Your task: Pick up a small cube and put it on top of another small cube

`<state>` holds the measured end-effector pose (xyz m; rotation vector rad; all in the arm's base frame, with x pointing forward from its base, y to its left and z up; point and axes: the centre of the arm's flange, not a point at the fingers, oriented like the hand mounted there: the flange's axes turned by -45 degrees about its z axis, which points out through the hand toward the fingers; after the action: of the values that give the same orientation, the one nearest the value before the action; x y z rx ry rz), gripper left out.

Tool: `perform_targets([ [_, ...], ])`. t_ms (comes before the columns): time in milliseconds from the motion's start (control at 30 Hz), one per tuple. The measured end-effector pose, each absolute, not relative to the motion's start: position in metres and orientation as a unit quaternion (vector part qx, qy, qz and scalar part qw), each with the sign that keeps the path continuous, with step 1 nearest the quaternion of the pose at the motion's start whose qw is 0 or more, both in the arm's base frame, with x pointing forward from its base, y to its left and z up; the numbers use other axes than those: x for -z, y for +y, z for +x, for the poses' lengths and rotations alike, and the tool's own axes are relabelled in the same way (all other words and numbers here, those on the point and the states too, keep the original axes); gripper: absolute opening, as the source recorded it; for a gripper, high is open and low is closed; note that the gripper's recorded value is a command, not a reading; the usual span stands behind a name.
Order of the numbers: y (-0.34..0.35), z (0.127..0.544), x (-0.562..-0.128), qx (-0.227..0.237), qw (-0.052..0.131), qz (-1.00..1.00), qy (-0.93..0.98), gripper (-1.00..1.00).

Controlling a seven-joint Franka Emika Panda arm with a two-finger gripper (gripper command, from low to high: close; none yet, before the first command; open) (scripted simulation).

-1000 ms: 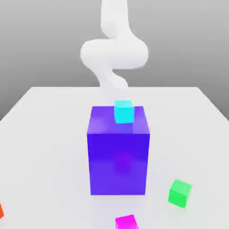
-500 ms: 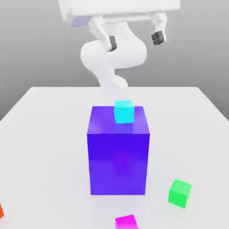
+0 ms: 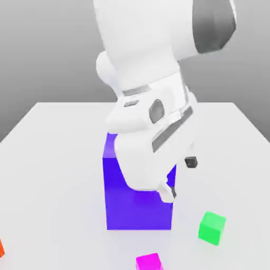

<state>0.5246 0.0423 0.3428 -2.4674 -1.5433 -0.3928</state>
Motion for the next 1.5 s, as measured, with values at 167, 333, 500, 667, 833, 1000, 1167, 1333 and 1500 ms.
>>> perform_targets([
  [167,0.044,0.525,-0.292,0.103,0.091,-0.797,-0.588,0.0],
  [333,0.043,0.522,-0.25,0.073,0.071,-0.75,-0.653,0.0],
  [500,0.039,0.518,-0.218,0.042,0.044,-0.695,-0.716,0.0],
  [667,0.032,0.514,-0.196,0.009,0.01,-0.631,-0.776,0.0],
  [833,0.031,0.515,-0.142,0.0,-0.001,-0.612,-0.791,0.0],
  [1000,0.031,0.515,-0.132,0.0,0.0,-0.612,-0.791,-1.0],
  [1167,0.031,0.516,-0.154,0.0,-0.001,-0.611,-0.791,-1.0],
  [1333,0.05,0.514,-0.194,-0.015,-0.019,-0.596,-0.803,-1.0],
  [1500,0.091,0.502,-0.197,-0.031,-0.037,-0.593,-0.804,-1.0],
])
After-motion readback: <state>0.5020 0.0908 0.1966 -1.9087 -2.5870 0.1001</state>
